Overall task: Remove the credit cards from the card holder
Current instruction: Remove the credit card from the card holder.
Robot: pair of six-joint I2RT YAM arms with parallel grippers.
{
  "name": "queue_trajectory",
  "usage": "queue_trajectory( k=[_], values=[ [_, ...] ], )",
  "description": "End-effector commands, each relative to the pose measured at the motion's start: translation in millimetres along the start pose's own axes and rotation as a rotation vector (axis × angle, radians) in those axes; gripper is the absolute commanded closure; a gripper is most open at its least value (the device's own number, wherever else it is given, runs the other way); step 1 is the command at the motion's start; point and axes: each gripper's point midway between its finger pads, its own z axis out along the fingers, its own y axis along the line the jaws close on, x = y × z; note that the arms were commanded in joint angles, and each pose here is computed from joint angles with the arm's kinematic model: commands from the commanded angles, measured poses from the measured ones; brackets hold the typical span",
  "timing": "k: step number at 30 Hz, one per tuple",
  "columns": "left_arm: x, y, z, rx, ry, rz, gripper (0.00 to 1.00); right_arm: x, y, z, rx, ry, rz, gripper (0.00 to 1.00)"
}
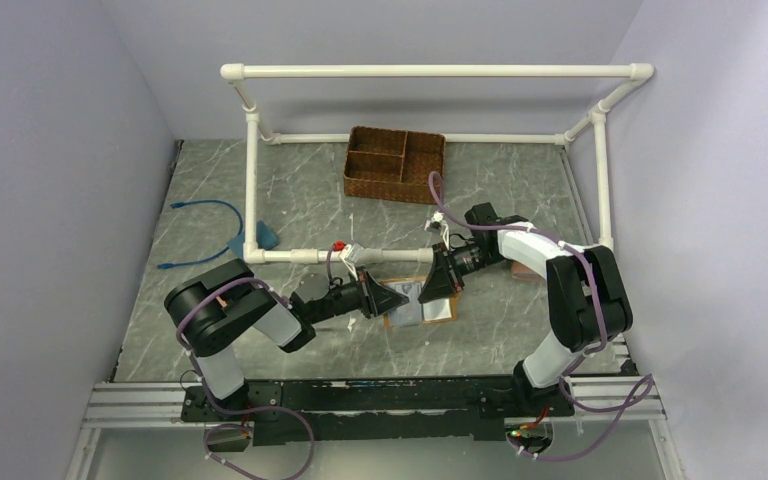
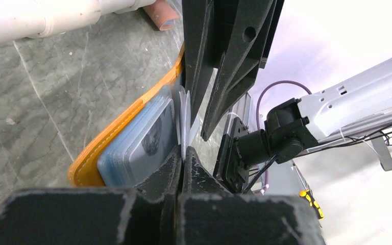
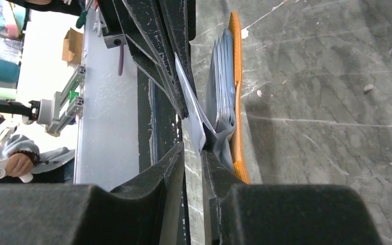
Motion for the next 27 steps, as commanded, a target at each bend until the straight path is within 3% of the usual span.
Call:
queue_trajectory(
  k=[1, 5, 9, 15, 21, 27],
  values=[
    [-34, -46, 16, 0.153, -0.096, 0.052, 1.00, -18, 30, 4, -0.145, -0.058, -0.064, 0.80],
    [-34, -46, 15, 0.139, -0.100, 0.058, 1.00, -19, 31, 4, -0.142, -0.057, -0.071, 0.87],
    [-32, -39, 14, 0.093, -0.082, 0.054, 0.99, -20, 32, 3, -0.143, -0.054, -0.083, 1.00],
    [-25, -27, 16, 0.053, -0.064, 0.025, 0.91, -20, 38, 0, -0.170, -0.043, -0.110, 1.00],
    [-22, -19, 17, 0.027, -0.055, 0.014, 0.74, -16, 33, -2, -0.163, -0.020, -0.113, 1.00],
    [-20, -18, 14, 0.013, -0.035, 0.029, 0.73, -15, 21, -2, -0.071, -0.008, -0.116, 1.00]
  ],
)
